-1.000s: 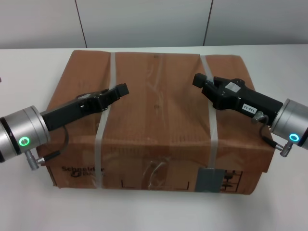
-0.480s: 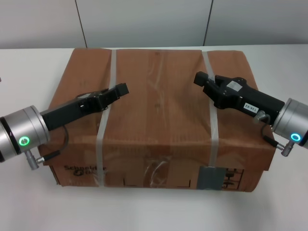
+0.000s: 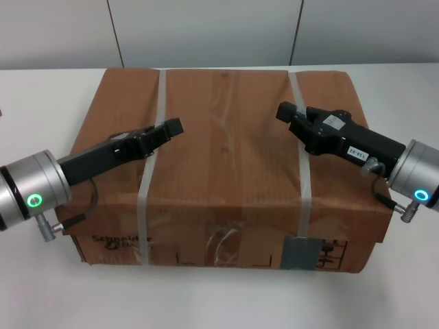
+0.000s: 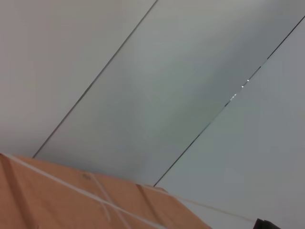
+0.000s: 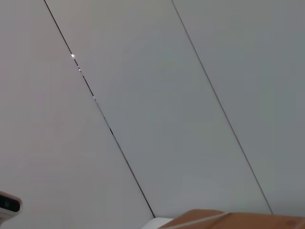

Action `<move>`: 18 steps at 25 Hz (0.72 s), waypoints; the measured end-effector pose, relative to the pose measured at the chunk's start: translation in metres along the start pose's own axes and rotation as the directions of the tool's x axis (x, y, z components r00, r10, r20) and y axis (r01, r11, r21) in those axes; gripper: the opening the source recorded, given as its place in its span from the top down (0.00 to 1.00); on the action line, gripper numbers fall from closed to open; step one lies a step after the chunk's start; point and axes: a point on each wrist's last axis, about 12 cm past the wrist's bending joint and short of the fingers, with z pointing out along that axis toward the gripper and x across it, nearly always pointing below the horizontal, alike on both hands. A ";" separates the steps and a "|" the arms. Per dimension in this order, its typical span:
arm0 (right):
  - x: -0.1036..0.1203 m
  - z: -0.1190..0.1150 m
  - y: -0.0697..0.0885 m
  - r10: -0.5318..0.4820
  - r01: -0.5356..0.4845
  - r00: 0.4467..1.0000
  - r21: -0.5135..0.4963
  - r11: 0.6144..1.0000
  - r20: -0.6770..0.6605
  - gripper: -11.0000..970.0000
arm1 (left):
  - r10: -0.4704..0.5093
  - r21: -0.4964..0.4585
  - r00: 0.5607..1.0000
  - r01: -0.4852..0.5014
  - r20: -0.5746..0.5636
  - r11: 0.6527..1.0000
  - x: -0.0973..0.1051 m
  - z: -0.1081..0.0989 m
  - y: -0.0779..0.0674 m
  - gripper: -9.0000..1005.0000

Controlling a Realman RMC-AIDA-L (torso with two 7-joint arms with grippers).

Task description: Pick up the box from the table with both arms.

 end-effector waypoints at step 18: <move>0.000 0.000 0.000 -0.001 0.001 1.000 -0.001 1.000 0.001 0.95 | 0.002 -0.009 1.000 -0.002 0.000 1.000 0.001 0.000 0.001 0.89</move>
